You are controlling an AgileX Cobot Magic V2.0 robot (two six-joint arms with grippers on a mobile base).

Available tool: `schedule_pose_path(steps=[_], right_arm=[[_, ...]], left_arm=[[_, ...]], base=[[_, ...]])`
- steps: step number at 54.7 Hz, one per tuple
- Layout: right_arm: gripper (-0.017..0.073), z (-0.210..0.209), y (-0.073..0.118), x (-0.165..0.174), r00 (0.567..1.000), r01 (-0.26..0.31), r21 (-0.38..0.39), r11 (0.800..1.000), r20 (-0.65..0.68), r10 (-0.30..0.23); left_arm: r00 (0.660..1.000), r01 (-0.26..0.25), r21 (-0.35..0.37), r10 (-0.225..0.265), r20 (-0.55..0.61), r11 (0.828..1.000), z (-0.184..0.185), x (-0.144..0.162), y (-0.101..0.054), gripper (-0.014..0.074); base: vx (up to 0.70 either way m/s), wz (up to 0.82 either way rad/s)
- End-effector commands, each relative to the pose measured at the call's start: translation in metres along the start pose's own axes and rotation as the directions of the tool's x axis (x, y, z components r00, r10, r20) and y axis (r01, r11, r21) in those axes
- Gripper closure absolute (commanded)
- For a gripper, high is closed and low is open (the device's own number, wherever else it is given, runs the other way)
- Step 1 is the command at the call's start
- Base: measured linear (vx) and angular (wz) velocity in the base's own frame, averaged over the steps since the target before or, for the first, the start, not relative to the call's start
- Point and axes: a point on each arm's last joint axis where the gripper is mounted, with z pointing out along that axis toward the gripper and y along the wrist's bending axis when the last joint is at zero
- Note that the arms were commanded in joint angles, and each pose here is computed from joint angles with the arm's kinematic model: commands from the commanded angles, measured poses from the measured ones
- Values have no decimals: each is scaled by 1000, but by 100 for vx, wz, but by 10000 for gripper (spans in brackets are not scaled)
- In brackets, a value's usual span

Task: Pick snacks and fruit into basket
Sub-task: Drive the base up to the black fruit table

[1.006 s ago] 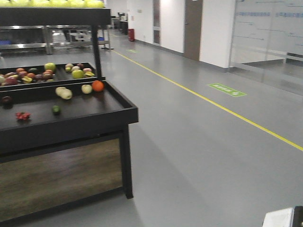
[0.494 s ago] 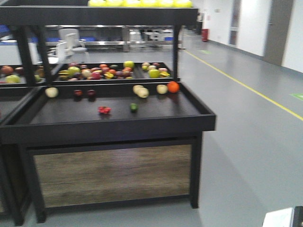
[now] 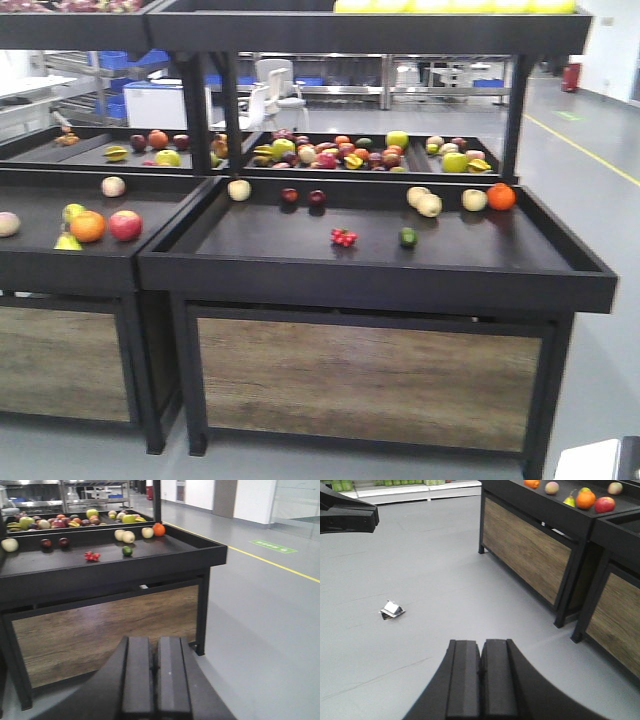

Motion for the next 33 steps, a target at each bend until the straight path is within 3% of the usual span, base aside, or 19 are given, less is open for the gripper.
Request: schedule_pose_path(steps=[1,16,33], right_arm=[[568,-4,-2,-12,999,-3,23,1000,49,2],[568,-4,-2,-12,999,-3,23,1000,49,2],[568,-4,-2,-12,999,-3,24,1000,49,2]], left_arm=[[999,-37,-26,38,20,999,0,-9,2,591],[999,-37,-26,38,20,999,0,-9,2,591],[999,-37,-26,38,20,999,0,-9,2,591]], base=[[15,35],[18,23],[26,-1]])
